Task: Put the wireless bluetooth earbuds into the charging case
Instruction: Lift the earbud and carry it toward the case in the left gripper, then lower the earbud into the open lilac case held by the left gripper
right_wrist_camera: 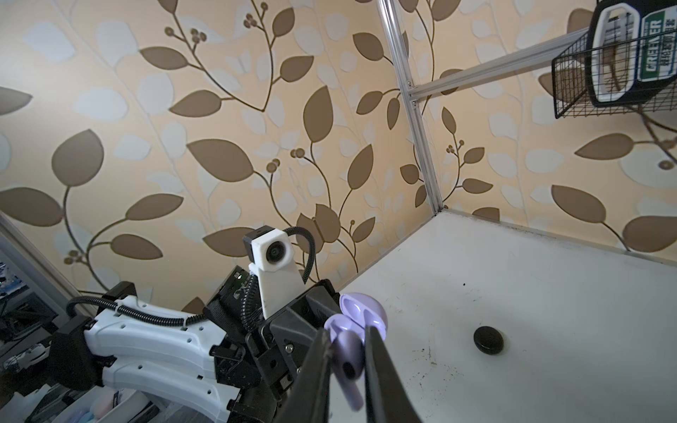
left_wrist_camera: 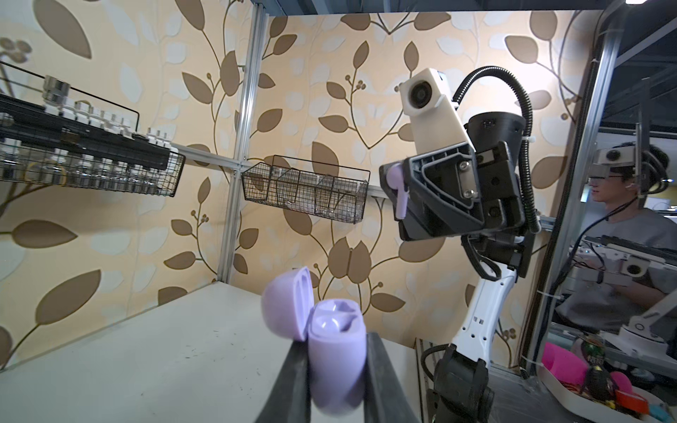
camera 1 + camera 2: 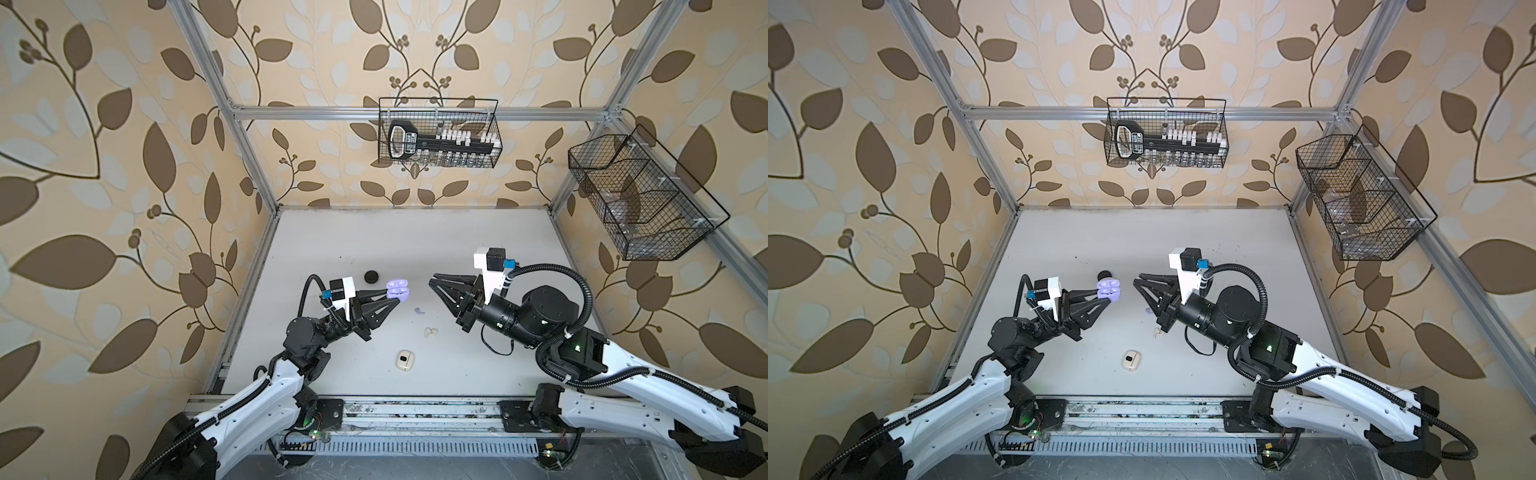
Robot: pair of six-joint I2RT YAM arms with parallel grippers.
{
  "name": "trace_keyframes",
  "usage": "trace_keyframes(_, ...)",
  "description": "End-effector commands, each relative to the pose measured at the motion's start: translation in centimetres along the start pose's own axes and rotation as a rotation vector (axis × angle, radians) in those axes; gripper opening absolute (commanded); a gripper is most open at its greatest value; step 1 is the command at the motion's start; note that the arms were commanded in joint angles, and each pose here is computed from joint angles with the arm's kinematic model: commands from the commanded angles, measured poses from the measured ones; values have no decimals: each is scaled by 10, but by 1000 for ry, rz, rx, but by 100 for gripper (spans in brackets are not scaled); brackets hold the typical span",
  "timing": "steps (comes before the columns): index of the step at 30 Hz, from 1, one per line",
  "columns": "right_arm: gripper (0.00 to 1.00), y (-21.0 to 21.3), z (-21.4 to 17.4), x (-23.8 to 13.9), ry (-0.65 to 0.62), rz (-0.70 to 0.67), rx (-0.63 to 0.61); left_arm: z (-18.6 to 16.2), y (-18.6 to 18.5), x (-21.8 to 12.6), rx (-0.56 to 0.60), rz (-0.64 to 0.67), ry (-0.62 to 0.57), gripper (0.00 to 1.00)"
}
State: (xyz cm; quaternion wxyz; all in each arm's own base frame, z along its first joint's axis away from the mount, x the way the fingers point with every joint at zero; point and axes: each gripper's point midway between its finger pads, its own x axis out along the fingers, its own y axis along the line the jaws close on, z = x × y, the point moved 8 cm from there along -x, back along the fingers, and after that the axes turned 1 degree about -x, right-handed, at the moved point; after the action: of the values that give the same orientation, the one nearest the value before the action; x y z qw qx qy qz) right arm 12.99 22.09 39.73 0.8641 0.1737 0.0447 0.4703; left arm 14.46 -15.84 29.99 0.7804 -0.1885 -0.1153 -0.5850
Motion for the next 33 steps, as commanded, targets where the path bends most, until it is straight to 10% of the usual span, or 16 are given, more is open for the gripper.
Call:
trace_keyframes(1, 19, 8, 3, 1, -69, 44, -20, 16, -18, 3, 57, -107, -90, 0)
trace_keyframes(33, 14, 17, -27, 0, -88, 207, 15, -6, -39, 6, 167, -77, -114, 0)
